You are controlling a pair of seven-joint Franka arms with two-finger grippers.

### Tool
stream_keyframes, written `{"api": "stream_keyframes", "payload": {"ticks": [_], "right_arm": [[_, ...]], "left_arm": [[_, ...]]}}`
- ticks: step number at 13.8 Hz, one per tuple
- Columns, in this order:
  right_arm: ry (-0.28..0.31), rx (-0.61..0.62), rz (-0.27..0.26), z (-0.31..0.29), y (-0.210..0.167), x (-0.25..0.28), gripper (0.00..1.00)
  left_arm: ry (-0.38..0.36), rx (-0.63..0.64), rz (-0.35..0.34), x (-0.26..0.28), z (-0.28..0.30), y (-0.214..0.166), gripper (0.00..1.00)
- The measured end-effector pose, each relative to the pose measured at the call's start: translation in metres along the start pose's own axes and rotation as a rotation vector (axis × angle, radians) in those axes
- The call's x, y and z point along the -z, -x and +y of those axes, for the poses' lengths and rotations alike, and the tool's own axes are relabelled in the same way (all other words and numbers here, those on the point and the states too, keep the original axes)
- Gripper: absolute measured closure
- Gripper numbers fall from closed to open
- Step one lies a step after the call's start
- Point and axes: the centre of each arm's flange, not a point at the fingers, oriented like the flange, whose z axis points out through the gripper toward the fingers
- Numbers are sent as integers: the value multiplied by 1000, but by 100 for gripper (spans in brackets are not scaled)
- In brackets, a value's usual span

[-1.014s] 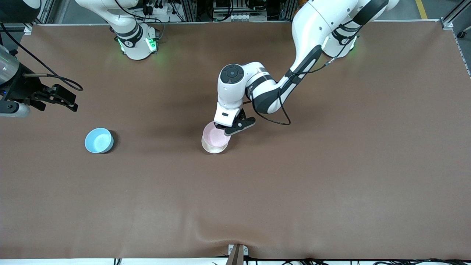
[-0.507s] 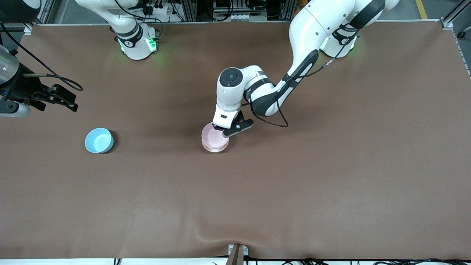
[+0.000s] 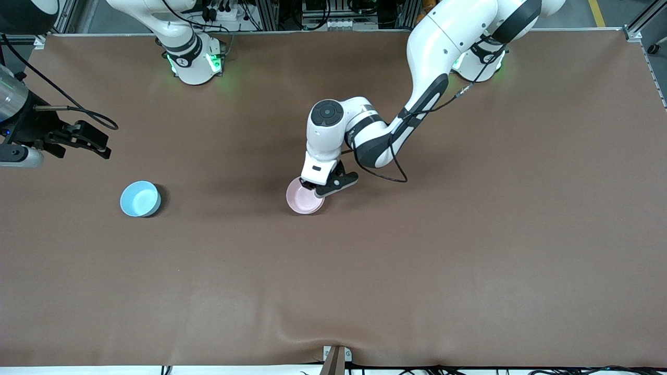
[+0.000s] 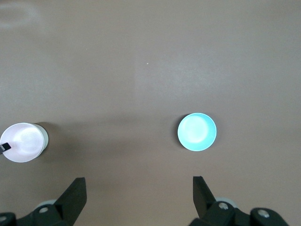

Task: Stack pink and blue bowls on white bowl
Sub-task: 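Raise the left gripper away while the right gripper reaches the blue bowl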

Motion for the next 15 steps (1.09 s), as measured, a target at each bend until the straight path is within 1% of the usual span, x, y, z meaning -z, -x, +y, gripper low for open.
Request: {"api": "stream_keyframes", "payload": {"ticks": [2,3,4,5,6,7,9,11,13,15], "right_arm": [[0,2,0,0,0,0,0],[1,13,0,0,0,0,0],[1,33,1,1,0,0,0],[3,55,3,2,0,0,0],[7,71,4,3,-1,1,0],[15,79,3,5,-1,0,0],[68,89,-9,12,-6,-9,0],[110,90,-40,19,-16,-29,0],[112,64,-87,38,-27,-55,0],[79,23,-143,67,-31,-85,0]], "left_arm": [[38,30,37,34,7,-33,38],[55,29,64,61,7,-58,29],[64,17,94,92,3,-84,18],[64,13,117,125,-4,-111,9],[69,19,126,157,-14,-136,0],[79,31,125,189,-27,-162,0],[84,53,114,243,-59,-210,0],[36,64,110,285,-100,-248,0],[-18,40,116,320,-140,-278,0],[-65,22,118,350,-176,-299,0]]}}
